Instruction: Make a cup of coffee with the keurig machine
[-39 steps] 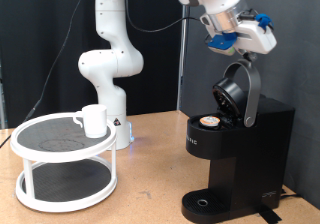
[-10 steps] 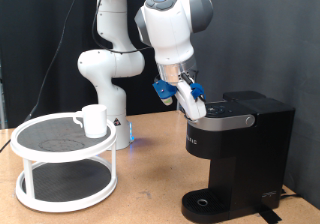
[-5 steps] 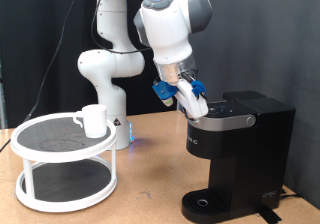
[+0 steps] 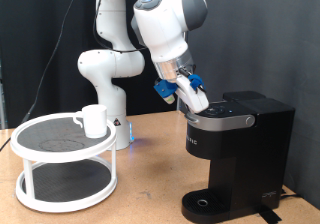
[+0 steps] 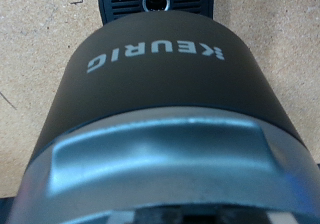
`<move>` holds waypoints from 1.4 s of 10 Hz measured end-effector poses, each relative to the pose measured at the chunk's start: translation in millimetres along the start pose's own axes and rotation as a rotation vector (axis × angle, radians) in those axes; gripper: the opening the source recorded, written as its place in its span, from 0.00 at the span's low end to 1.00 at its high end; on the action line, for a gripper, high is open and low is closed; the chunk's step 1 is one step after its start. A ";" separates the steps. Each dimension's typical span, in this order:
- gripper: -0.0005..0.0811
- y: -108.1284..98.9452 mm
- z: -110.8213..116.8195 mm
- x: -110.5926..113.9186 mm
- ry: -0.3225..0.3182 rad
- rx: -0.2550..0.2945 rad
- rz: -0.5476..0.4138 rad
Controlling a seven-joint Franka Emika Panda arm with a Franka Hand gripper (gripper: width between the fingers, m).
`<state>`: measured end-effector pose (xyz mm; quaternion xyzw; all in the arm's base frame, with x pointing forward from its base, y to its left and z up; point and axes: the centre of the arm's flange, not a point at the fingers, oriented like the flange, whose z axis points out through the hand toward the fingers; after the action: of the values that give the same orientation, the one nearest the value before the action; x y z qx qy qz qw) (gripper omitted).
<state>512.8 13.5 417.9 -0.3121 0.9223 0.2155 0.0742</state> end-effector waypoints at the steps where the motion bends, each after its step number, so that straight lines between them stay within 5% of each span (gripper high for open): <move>1: 0.01 3.7 -4.1 2.3 -0.038 0.004 0.005; 5: 0.01 31.0 -37.6 17.0 -0.151 -0.036 -0.033; 8: 0.01 32.2 -34.0 22.0 -0.175 -0.056 -0.028; 11: 0.01 41.8 -32.2 55.1 -0.233 -0.090 0.042; 14: 0.01 55.2 -31.0 89.7 -0.202 -0.121 0.027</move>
<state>407.9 -9.7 440.8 -0.2801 0.8996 0.3022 0.1446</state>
